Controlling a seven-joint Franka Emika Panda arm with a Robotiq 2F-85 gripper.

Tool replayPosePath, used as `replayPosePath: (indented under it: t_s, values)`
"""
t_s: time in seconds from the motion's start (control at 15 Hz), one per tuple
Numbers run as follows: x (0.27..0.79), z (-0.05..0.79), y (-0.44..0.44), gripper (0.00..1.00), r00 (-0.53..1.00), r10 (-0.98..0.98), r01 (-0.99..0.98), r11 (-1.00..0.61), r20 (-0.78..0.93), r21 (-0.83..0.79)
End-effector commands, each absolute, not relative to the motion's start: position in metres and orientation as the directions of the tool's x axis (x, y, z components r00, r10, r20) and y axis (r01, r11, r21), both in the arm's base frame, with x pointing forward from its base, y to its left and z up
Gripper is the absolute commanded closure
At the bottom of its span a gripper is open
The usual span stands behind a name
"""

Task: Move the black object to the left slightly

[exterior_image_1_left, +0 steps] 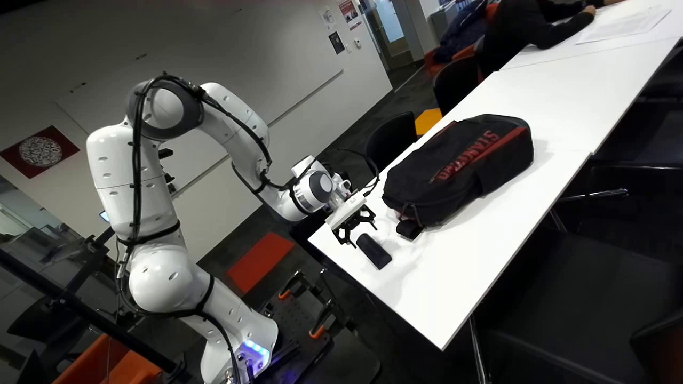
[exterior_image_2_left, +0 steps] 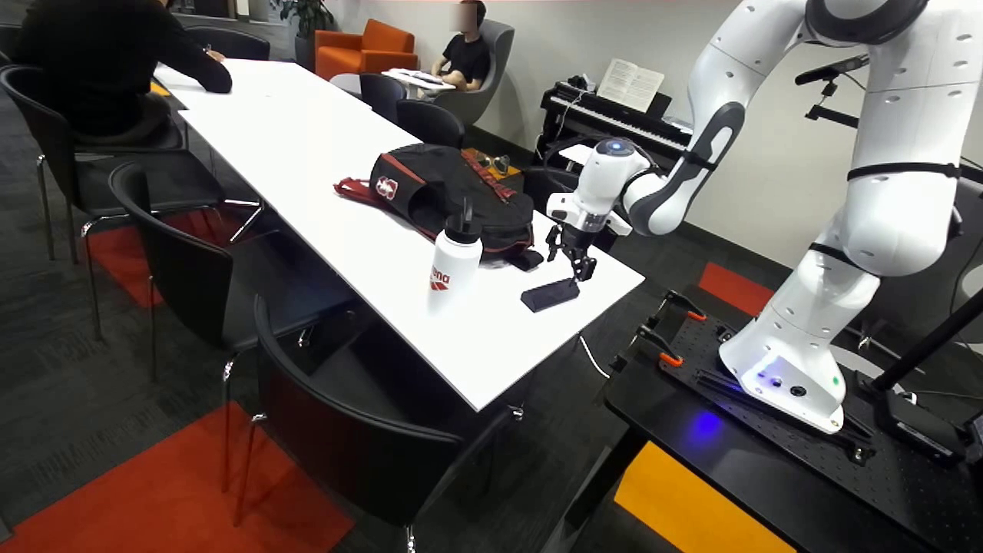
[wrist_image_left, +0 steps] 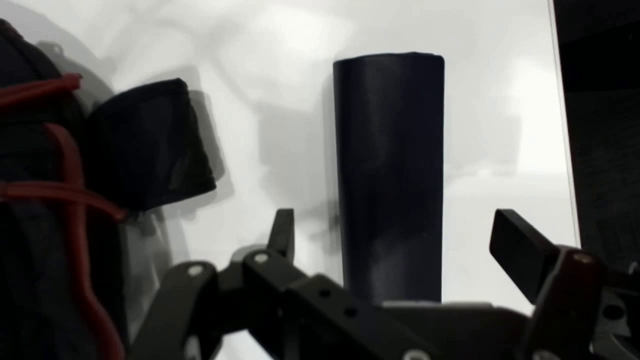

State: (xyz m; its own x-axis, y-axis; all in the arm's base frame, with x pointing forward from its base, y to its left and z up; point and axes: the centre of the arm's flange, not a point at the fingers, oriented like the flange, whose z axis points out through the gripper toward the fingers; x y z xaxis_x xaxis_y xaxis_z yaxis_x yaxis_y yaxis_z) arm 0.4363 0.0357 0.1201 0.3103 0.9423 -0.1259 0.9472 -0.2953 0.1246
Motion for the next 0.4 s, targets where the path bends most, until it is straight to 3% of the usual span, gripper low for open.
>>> replayPosePath:
  t_s: [0.0,0.33]
  values:
    - [0.402,0.182,0.007,0.0,0.354,0.935,0.917,-0.344,-0.015,0.202]
    - [0.396,0.216,-0.018,0.0,0.45,0.892,0.856,-0.447,0.049,0.259]
